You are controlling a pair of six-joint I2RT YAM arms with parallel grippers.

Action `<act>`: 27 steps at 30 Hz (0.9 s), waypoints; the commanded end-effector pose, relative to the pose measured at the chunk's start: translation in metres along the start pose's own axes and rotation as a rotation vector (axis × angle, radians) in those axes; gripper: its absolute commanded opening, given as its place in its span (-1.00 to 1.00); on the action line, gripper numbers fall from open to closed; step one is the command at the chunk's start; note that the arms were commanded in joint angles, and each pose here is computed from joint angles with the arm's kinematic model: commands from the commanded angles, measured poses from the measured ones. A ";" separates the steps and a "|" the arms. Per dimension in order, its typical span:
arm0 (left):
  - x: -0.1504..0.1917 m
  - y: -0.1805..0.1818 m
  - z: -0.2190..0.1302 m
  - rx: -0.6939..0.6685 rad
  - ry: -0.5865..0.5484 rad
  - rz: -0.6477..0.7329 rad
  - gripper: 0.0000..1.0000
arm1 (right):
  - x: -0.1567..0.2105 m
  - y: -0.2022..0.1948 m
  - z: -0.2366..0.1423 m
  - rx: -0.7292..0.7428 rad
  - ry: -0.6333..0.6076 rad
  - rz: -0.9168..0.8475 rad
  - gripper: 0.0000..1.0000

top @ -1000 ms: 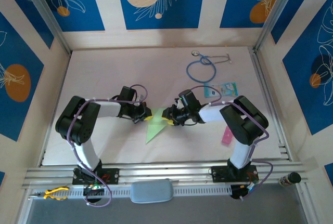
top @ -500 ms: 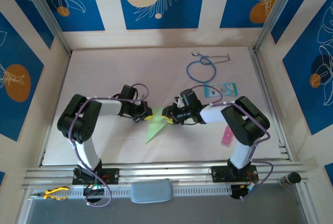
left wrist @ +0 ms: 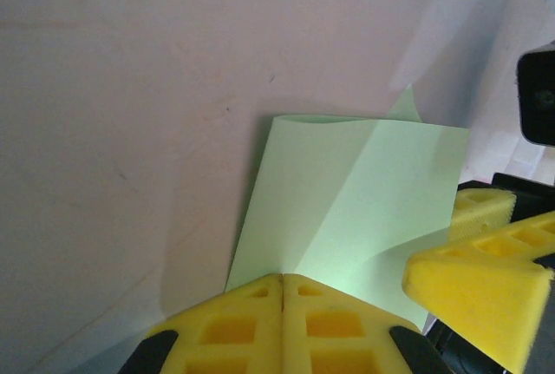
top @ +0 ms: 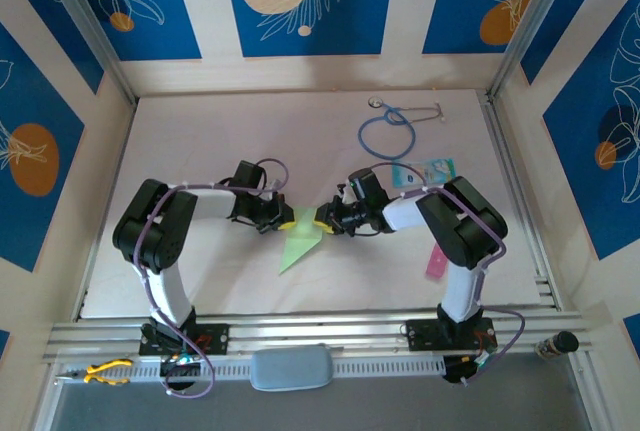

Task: Fold a paper plane with a square sheet of paper (pick it up from the middle)
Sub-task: Fold the wing for the fifth time at the center of the table.

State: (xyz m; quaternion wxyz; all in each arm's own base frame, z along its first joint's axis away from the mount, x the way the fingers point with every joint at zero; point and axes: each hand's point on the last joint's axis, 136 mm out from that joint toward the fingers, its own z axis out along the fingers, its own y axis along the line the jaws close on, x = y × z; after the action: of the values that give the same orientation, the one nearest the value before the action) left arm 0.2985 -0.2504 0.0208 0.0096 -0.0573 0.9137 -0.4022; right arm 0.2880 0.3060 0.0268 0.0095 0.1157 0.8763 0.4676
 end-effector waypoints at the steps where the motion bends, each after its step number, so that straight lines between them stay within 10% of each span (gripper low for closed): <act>1: 0.001 -0.006 -0.003 0.014 0.023 0.022 -0.88 | -0.001 0.005 0.002 -0.024 0.023 -0.017 -0.70; 10: -0.002 -0.043 -0.049 0.020 -0.133 0.194 -0.32 | -0.006 0.004 -0.014 0.031 -0.073 0.061 -0.97; 27: 0.080 -0.031 -0.035 -0.327 -0.233 0.921 -0.09 | -0.006 -0.002 -0.030 0.103 -0.220 0.273 -0.98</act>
State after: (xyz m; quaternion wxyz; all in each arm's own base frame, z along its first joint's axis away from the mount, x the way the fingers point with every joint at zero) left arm 0.2146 -0.2586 0.0785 0.2549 0.2637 0.8941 -0.2570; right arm 0.2901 0.2821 0.0332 0.0292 0.2696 0.8699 0.4120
